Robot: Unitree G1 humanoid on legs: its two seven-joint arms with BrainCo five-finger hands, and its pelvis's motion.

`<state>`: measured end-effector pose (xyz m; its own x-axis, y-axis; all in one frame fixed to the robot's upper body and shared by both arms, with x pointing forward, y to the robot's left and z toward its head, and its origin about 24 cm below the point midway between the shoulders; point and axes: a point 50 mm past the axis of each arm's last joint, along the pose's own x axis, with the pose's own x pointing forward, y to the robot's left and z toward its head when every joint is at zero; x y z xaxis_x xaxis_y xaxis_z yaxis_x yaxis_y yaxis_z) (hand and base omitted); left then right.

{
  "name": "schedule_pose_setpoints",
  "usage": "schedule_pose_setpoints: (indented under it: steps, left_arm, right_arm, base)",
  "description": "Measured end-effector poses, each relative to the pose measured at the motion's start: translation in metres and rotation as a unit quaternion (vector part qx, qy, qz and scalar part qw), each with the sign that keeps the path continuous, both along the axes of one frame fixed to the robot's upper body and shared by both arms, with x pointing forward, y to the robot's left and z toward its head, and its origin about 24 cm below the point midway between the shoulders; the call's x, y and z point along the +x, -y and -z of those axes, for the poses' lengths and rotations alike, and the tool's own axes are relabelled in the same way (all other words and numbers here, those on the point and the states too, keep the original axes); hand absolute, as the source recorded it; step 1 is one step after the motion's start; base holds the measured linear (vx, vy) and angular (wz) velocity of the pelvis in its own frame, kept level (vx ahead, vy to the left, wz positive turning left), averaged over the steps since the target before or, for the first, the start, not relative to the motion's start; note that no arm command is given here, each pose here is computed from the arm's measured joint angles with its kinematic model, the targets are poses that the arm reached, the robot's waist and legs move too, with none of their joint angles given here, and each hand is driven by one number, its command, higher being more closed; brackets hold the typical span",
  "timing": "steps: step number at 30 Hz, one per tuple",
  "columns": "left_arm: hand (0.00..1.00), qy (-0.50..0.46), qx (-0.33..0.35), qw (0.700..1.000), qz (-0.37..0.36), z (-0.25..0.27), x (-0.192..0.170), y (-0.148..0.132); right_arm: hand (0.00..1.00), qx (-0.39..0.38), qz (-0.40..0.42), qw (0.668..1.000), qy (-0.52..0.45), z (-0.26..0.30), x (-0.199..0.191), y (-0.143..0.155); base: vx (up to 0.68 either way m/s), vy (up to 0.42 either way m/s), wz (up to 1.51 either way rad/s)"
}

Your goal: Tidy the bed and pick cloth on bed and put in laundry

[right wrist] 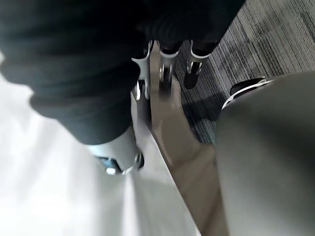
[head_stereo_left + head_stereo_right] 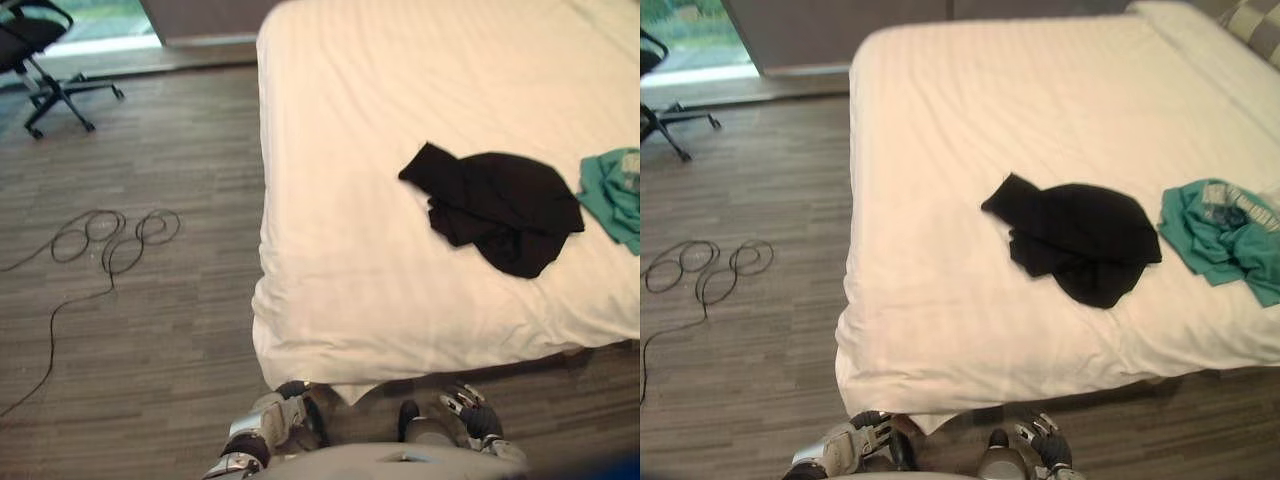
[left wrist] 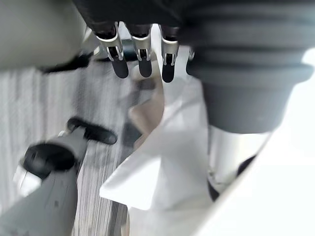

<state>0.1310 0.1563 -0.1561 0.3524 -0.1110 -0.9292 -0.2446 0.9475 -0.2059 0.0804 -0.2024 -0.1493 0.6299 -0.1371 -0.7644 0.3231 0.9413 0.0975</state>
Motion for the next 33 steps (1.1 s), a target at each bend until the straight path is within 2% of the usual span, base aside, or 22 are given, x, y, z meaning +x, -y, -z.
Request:
schedule_pose_setpoints:
  steps: [8, 15, 20, 22, 24, 26, 28, 31, 33]
  left_arm:
    - [0.00, -0.039, 0.050, 0.997, 0.046, 0.005, -0.014, -0.009]
    - [0.00, -0.078, 0.076, 0.993, 0.045, 0.009, -0.038, -0.028]
    - [0.00, -0.091, 0.107, 0.988, 0.068, 0.007, -0.038, -0.048]
    - [0.00, -0.083, 0.107, 0.988, 0.077, 0.006, -0.033, -0.044]
    - [0.00, -0.091, 0.096, 0.988, 0.075, 0.008, -0.036, -0.036]
    - [0.00, -0.087, 0.121, 0.986, 0.071, 0.005, -0.029, -0.047]
    - [0.00, -0.073, 0.140, 0.986, 0.057, 0.000, -0.019, -0.059]
    - [0.00, -0.071, 0.136, 0.985, 0.077, 0.004, -0.025, -0.046]
    - [0.00, -0.066, 0.165, 0.981, 0.077, 0.002, -0.022, -0.054]
  right_arm:
    - [0.00, -0.015, 0.007, 0.999, -0.043, 0.005, -0.022, 0.005]
    - [0.00, -0.021, -0.014, 0.998, -0.055, 0.006, -0.033, 0.009]
    - [0.00, -0.031, -0.053, 0.998, -0.031, 0.004, -0.006, 0.007]
    - [0.00, -0.040, -0.072, 0.996, -0.029, 0.003, 0.000, 0.011]
    - [0.00, -0.065, -0.104, 0.992, 0.001, -0.005, 0.029, 0.021]
    - [0.00, -0.057, -0.128, 0.990, 0.005, -0.005, 0.039, 0.011]
    - [0.00, -0.037, -0.154, 0.987, 0.029, -0.008, 0.061, -0.011]
    - [0.00, -0.051, -0.172, 0.983, 0.039, -0.014, 0.074, -0.005]
    - [0.00, -0.047, -0.187, 0.980, 0.050, -0.018, 0.087, -0.011]
  base:
    - [-0.03, -0.011, 0.00]
    - [0.02, 0.027, -0.04]
    - [0.17, -0.159, -0.46]
    - [0.10, -0.104, -0.72]
    - [0.54, 0.002, -1.10]
    - [0.33, -0.058, -0.94]
    - [-0.22, 0.122, -1.24]
    - [-0.23, 0.144, -1.11]
    - [-0.13, 0.012, -0.98]
